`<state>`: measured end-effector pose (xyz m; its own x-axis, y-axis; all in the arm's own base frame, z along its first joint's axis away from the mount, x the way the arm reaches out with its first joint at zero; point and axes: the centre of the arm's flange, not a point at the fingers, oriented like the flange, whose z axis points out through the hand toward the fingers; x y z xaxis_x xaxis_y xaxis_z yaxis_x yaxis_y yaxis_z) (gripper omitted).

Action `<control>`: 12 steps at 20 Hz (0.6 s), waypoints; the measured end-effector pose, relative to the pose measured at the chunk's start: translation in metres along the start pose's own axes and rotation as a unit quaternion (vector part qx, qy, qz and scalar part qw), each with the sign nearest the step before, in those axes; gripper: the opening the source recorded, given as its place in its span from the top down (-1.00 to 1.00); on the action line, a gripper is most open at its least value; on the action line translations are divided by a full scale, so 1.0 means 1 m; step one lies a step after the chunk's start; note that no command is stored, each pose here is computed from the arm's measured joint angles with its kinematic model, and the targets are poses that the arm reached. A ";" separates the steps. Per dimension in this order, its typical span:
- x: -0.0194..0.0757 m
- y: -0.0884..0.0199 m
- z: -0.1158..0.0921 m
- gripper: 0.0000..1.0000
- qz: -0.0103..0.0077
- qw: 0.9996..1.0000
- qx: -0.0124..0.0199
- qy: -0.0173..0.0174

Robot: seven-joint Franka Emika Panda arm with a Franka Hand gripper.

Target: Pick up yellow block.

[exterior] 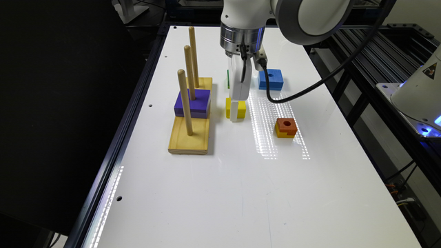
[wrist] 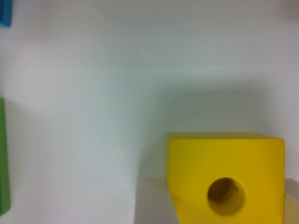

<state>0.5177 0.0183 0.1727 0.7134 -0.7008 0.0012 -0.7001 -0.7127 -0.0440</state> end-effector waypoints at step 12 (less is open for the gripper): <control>0.0015 -0.004 -0.038 1.00 -0.002 1.000 -0.004 0.001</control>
<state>0.5202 0.0187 0.2112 0.7165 -0.6975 0.0026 -0.6970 -0.7161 -0.0358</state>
